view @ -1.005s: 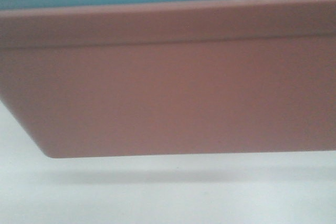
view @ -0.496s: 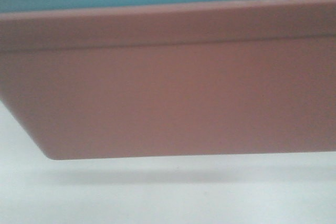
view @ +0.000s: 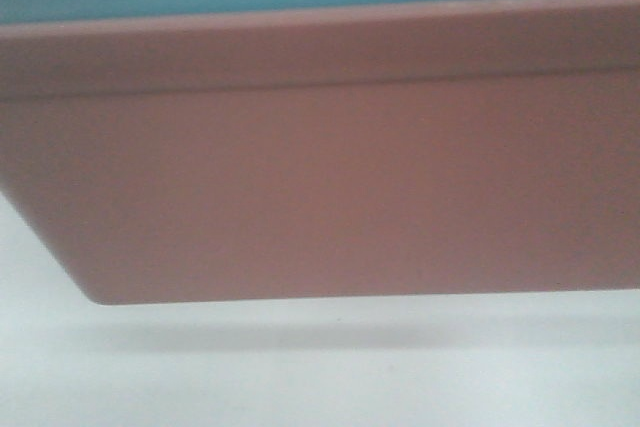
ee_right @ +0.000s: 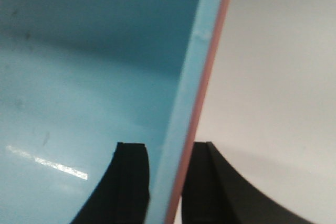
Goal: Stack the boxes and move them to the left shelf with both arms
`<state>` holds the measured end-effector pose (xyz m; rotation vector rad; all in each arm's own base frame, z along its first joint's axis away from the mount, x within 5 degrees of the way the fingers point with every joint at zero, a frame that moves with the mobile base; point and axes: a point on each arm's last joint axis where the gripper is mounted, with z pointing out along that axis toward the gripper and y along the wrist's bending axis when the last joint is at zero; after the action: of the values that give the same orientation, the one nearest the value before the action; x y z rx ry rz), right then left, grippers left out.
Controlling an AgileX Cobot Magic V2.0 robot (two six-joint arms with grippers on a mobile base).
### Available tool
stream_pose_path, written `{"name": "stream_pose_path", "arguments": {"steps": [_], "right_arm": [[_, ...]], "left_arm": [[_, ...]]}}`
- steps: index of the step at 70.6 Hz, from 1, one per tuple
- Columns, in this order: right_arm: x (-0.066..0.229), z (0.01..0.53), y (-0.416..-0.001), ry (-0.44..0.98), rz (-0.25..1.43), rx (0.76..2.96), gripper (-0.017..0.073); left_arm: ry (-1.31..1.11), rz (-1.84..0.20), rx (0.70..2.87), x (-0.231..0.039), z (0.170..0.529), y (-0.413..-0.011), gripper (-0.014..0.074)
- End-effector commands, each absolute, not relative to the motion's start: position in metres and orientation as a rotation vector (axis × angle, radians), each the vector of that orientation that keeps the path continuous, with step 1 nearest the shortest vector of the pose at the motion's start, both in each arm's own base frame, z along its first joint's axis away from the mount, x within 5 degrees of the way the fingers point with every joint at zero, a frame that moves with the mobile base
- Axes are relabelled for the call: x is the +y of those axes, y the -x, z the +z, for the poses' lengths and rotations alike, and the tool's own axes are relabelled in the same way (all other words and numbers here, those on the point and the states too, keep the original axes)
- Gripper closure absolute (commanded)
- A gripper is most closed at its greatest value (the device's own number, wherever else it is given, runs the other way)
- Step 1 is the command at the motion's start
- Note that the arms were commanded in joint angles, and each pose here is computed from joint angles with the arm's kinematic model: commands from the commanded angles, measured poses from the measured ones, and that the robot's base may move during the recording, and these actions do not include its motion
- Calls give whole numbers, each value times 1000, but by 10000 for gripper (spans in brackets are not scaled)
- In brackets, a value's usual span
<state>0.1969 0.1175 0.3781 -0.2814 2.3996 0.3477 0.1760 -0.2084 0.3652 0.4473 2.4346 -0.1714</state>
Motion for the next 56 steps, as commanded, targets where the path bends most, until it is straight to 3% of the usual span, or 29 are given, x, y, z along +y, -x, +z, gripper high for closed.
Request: {"name": "stream_pose_path", "arguments": {"steps": [1, 56], "right_arm": [[117, 406, -196, 261, 438, 2206, 527], [117, 406, -196, 261, 438, 2206, 527]], "left_arm": [[-498, -248, 2296, -210, 389, -173, 596], [-498, -248, 2296, -210, 389, -173, 596]]}}
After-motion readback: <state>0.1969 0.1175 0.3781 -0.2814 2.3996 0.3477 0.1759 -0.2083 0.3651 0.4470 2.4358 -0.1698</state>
